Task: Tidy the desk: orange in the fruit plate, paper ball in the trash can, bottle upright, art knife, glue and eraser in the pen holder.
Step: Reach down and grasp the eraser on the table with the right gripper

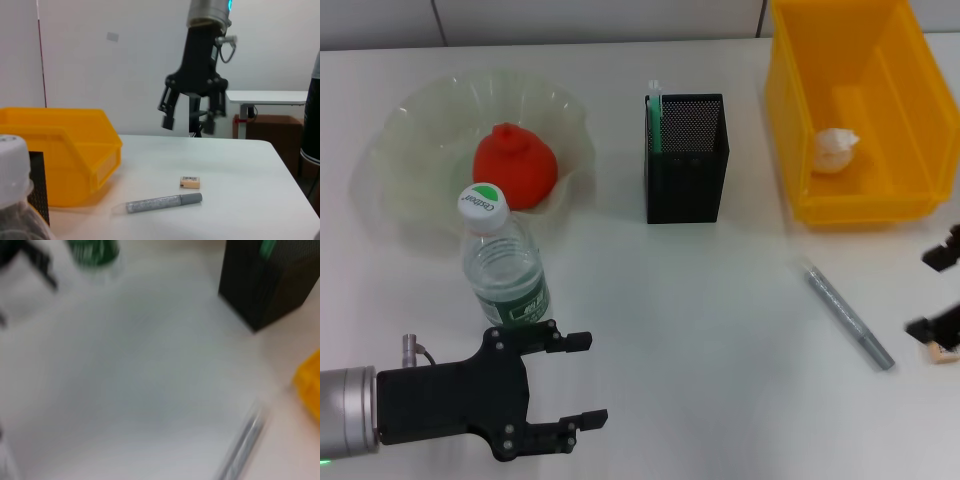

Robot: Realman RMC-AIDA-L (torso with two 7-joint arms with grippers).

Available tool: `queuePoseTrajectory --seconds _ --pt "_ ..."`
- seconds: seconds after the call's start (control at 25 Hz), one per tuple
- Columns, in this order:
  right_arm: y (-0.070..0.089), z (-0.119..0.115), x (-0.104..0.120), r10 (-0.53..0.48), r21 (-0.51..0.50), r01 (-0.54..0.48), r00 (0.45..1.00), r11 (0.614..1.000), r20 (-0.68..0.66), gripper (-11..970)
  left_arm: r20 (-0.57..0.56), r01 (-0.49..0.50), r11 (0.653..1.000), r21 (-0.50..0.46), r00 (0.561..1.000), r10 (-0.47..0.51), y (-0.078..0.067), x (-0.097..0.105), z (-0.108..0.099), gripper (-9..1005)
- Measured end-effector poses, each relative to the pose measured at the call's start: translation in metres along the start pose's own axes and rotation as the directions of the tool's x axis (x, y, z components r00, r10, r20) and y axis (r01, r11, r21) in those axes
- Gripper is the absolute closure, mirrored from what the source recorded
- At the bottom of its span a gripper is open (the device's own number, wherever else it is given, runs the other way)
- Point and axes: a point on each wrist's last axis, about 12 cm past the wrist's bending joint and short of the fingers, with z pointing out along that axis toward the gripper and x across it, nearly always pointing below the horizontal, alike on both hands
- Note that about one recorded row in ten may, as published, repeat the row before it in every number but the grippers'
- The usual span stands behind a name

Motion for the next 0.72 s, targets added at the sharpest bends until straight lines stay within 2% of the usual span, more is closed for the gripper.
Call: queuePoseTrajectory --seconds 0.2,0.48,0.72 --pt "-0.003 0.010 0.015 -0.154 -0.024 0.152 0.985 0.988 -0.082 124 -0.001 0.002 1.000 0.003 1.000 -0.002 0.000 0.000 0.001 253" --pt "-0.014 0.020 0.024 -0.152 -0.043 0.147 0.977 0.988 -0.149 126 0.003 0.002 1.000 0.009 1.000 -0.002 -0.001 0.000 0.001 253" --pt "-0.026 0.038 0.031 -0.119 -0.027 0.116 0.972 0.993 -0.202 128 -0.001 0.001 1.000 0.009 1.000 -0.001 0.000 0.000 0.001 253"
